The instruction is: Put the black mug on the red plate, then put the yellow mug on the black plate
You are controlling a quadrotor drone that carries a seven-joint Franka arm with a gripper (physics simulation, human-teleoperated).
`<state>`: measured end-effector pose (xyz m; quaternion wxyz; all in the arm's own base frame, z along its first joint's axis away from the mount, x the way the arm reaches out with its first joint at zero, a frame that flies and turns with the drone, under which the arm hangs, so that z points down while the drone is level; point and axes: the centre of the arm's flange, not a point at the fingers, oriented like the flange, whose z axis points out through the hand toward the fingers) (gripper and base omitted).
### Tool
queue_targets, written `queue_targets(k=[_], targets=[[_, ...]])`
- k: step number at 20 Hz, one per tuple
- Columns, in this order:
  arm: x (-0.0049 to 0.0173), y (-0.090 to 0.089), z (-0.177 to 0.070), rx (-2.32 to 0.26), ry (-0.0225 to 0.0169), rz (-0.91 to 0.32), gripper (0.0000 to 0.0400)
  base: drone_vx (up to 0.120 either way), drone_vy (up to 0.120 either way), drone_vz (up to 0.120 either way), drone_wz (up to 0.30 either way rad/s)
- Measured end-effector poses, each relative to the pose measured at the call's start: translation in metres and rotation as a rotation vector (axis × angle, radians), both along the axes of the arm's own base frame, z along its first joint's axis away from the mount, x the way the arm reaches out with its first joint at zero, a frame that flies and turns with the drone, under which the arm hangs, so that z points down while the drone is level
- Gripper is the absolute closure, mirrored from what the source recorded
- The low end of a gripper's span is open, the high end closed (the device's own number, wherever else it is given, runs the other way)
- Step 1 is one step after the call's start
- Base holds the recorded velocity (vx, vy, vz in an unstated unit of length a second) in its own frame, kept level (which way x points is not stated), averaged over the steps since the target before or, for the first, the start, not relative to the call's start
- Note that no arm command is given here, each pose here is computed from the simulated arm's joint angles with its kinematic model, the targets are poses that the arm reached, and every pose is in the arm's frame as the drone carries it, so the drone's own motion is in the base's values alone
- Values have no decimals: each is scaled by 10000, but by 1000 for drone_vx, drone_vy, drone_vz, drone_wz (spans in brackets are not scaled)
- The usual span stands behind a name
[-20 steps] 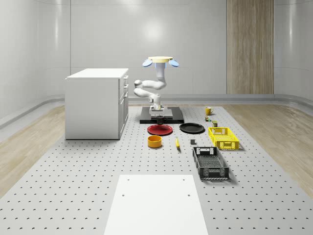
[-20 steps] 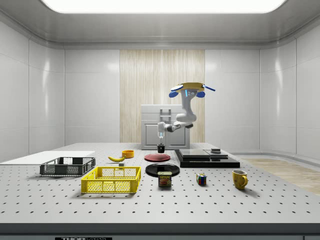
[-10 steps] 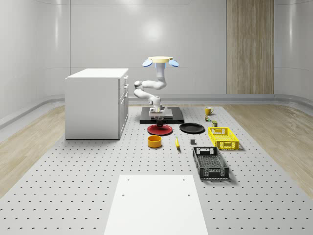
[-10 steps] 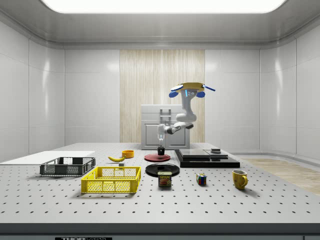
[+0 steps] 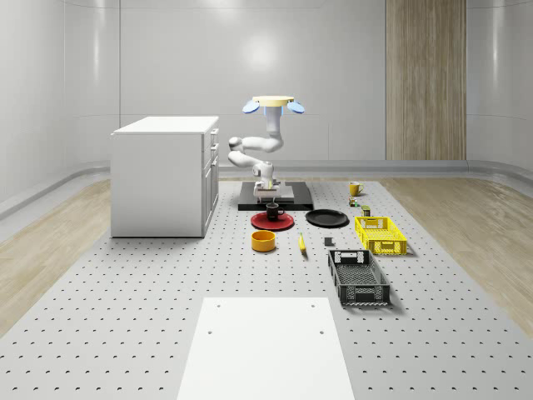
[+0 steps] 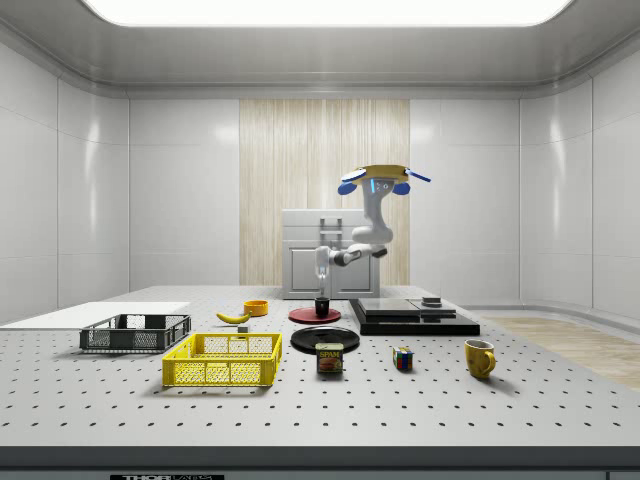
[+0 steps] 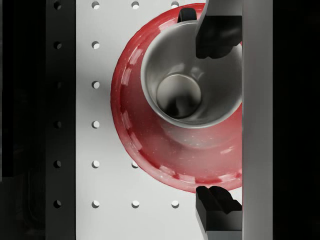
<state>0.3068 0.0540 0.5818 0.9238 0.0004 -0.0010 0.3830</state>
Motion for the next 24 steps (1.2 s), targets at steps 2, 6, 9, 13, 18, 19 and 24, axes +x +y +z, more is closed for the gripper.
queue_targets(k=[2,6,9,13,18,19,24], targets=[[0,0,-56,0,0,0,10,0,0,120,0],[0,0,-122,0,1,-1,4,0,60,120,0],[0,0,-146,0,1,-1,2,0,120,120,0],[0,0,-161,1,1,-1,1,0,120,100,0],[0,0,-168,1,1,-1,0,0,120,0,0],[0,0,-169,1,1,-1,0,-80,120,0,0],[0,0,-170,1,1,-1,0,-120,120,0,0]])
